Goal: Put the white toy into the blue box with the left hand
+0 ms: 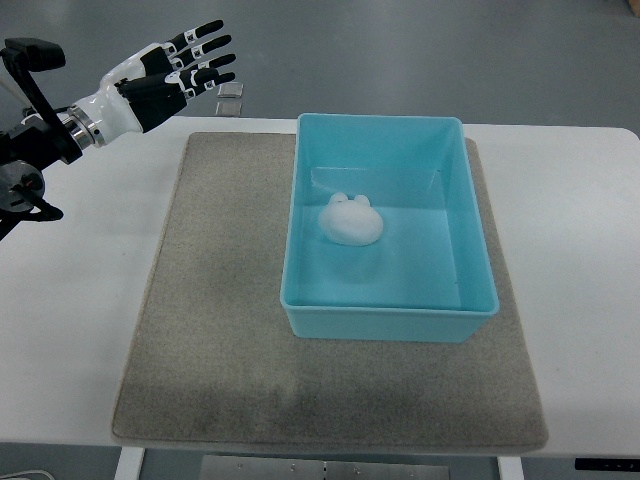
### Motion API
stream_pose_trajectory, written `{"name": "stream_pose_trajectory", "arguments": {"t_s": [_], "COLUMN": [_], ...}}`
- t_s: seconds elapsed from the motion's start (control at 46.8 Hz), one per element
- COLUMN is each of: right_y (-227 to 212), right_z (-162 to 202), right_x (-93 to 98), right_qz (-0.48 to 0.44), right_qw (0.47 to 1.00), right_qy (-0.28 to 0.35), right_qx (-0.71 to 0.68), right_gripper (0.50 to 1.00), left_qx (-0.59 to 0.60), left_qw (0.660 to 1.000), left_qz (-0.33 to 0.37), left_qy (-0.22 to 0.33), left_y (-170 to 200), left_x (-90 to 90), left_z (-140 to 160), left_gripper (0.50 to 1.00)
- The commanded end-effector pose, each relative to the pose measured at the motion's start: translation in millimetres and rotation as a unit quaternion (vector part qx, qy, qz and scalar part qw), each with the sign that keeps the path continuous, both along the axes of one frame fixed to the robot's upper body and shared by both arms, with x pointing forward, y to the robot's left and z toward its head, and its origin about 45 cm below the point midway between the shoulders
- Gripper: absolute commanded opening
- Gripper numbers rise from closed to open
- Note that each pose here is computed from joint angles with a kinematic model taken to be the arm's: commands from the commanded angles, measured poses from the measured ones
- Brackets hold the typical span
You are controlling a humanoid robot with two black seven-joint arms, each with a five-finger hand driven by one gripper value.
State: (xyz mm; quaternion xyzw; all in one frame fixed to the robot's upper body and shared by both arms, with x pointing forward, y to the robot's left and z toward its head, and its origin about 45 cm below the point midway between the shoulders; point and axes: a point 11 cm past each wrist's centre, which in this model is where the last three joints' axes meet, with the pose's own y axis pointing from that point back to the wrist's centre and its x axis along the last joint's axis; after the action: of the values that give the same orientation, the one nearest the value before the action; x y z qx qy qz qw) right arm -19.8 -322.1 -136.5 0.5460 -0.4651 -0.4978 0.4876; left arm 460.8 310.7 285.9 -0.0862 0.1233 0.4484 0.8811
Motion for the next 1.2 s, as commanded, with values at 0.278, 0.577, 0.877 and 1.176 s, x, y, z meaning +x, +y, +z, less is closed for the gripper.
{"name": "stream_pose_trajectory", "arguments": {"t_s": [0.278, 0.577, 0.877, 1.176], "right_y": [0, 0, 0, 0], "right_z": [0, 0, 0, 0], "right_x": [0.0, 0.0, 0.0, 0.0], "right_qz": [0.0, 0.0, 0.0, 0.0], "right_qw": [1.0, 1.0, 1.0, 1.0], "right_qy": [0.0, 0.0, 0.0, 0.0], "right_qx": [0.0, 0.0, 0.0, 0.0], "right_gripper": [0.936, 0.936, 0.936, 0.936], "left_qx": [-0.055, -0.085, -0.108, -0.11], "left_qw": [0.991, 0.987, 0.986, 0.986], "left_qz": [0.015, 0.026, 0.038, 0.039], "left_qy": [0.121, 0.13, 0.119, 0.12], "left_y": [12, 20, 26, 26], "left_x": [-6.0, -9.1, -8.4, -8.2], "left_z": [-28, -31, -26, -27], "left_gripper": [0.996, 0.996, 0.996, 0.996]}}
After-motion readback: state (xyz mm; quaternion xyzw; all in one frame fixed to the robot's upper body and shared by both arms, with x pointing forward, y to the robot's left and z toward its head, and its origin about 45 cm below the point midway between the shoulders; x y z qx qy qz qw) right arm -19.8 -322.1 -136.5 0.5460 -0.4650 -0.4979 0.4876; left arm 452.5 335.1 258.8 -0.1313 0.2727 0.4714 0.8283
